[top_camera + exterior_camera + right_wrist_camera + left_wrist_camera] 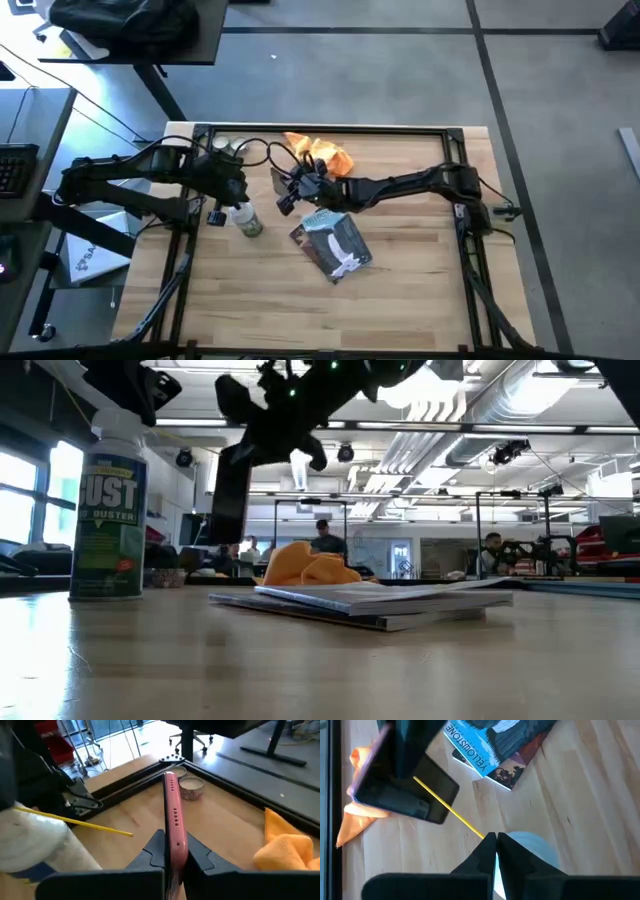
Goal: Apply microfiber cloth
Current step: Spray the cellphone using the spray bottle
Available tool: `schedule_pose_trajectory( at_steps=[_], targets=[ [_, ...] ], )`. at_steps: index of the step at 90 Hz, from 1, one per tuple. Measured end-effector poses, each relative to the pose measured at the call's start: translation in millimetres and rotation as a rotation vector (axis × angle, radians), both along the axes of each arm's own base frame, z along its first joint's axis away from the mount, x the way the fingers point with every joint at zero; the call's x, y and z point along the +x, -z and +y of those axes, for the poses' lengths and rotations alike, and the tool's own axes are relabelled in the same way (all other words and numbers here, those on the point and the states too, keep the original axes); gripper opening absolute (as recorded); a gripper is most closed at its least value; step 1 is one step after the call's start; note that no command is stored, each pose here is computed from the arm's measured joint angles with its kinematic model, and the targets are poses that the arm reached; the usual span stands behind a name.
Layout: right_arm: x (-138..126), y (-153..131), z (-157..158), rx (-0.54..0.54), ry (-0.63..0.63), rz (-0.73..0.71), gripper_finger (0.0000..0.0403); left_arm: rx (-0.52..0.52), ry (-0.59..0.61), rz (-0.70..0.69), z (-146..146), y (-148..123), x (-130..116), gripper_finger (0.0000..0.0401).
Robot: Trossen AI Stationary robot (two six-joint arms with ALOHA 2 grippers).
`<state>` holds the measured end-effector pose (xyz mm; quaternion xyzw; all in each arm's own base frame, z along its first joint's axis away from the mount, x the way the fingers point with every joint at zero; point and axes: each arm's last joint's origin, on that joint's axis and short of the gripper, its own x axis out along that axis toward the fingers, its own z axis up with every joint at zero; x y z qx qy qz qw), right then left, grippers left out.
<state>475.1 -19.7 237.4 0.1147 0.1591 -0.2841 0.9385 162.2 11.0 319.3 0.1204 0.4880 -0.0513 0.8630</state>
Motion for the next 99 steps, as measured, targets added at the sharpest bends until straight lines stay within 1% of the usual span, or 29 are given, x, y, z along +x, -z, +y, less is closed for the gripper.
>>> schedule_pose_trajectory(
  at_steps=[4, 15, 30, 38, 46, 55, 66, 79, 92, 99],
  targets=[
    [1, -3, -5, -0.015, -0.001, -0.023, 0.0, 0.002, 0.004, 0.0, 0, 0, 0, 0.0],
    [-4, -25, -14, -0.057, 0.007, -0.082, 0.0, 0.003, 0.005, 0.0, 0, 0, 0, 0.0],
    [-18, -56, -18, -0.086, 0.007, -0.118, 0.0, 0.003, 0.004, 0.0, 0, 0, 0, 0.0],
    [-28, -69, -13, -0.083, -0.006, -0.091, 0.0, 0.003, 0.004, 0.001, 0, 0, 0, 0.0],
    [-36, -74, -2, -0.062, -0.024, -0.052, 0.0, 0.001, 0.0, 0.001, 0, 0, 0, 0.0],
    [-37, -70, 13, -0.026, -0.069, -0.014, 0.0, 0.0, -0.001, 0.001, 0, 0, 0, 0.0],
    [-30, -53, 25, -0.016, -0.095, 0.035, 0.0, 0.003, 0.003, 0.001, 0, 0, 0, 0.0],
    [-21, -27, 24, 0.013, -0.1, 0.098, 0.0, 0.002, -0.002, 0.001, 0, 0, 0, 0.0],
    [-22, -17, 21, 0.023, -0.08, 0.161, 0.0, -0.005, -0.021, -0.012, 0, -7, -1, 0.0],
    [-24, -15, 17, -0.011, -0.056, 0.2, 0.0, 0.011, 0.001, -0.045, 0, -16, -4, 0.0]
  ],
)
